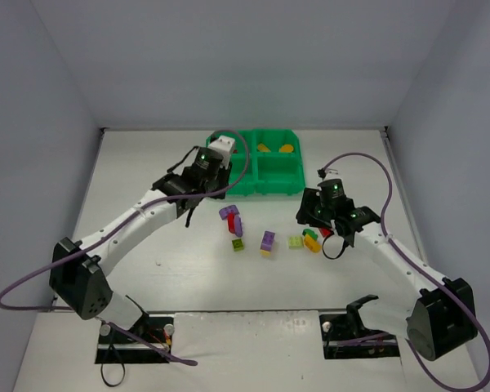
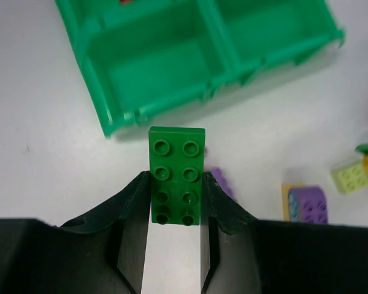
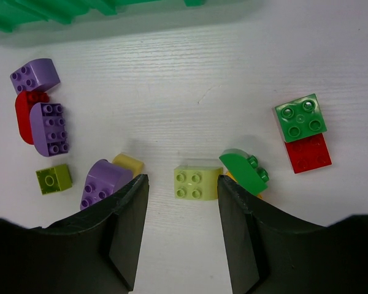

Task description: Sort the legos into containers by color

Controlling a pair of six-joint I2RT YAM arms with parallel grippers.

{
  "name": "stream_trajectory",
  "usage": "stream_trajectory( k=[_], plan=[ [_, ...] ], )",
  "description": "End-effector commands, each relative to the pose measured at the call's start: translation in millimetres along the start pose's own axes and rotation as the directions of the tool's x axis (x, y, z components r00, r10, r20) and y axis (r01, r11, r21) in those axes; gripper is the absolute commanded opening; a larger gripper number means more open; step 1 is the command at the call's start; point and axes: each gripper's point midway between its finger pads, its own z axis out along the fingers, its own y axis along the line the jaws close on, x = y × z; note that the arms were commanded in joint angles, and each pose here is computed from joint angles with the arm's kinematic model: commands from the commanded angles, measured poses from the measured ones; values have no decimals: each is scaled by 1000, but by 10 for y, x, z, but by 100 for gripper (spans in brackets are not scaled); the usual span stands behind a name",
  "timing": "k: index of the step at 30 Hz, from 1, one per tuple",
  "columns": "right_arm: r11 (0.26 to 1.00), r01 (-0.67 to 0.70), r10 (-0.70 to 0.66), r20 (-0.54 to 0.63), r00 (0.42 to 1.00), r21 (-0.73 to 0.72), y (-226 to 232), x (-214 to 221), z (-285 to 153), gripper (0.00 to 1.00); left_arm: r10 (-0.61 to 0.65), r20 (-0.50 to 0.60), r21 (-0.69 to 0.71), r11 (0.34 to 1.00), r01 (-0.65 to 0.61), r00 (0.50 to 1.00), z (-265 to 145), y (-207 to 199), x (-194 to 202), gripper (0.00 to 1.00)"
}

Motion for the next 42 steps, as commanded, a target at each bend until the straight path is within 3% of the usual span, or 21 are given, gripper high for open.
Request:
stream_trajectory(
  k=[1,7,13,20,24,28,32,34,35,37,38,42],
  plan=[
    [999,3,-1,63,998,-35,63,-169,-59,45,67,141,20,997,-71,988,-9,-19,-600,2],
    [999,6,-4,70,998,-34,69,-197,-67,45,140,206,-17,990,-140,968,391,65,-1133,9],
    [999,12,-8,76,997,-41,78,-214,-95,45,240,150,-14,971,-241,959,1048,100,-1123,16],
    [999,11,-8,80,997,-34,55,-224,-111,46,253,136,-17,967,-253,958,1182,149,-1191,44],
    [999,17,-14,75,997,-34,67,-233,-93,45,243,149,-12,970,-244,958,1093,148,-1241,58],
    [998,40,-37,82,996,-40,102,-303,-93,45,208,175,-8,978,-210,963,858,144,-1325,63],
    [991,110,-103,91,991,-74,251,-409,-91,46,88,184,-19,996,-86,979,473,214,-1285,63],
    [983,160,-148,121,981,-90,376,-534,-106,52,41,224,-67,997,-26,974,148,351,-1318,64],
    [976,193,-181,110,977,-102,470,-504,-57,58,3,187,-84,996,13,982,147,411,-1107,68],
    [962,245,-229,129,965,-121,629,-556,-25,66,-49,220,-98,993,72,974,-165,549,-1060,70],
    [946,295,-278,130,952,-137,794,-571,21,73,-87,173,-115,988,107,981,-155,610,-806,72],
    [898,399,-383,115,916,-184,1208,-558,219,86,-175,152,-151,969,197,973,-481,819,-382,74]
  ],
)
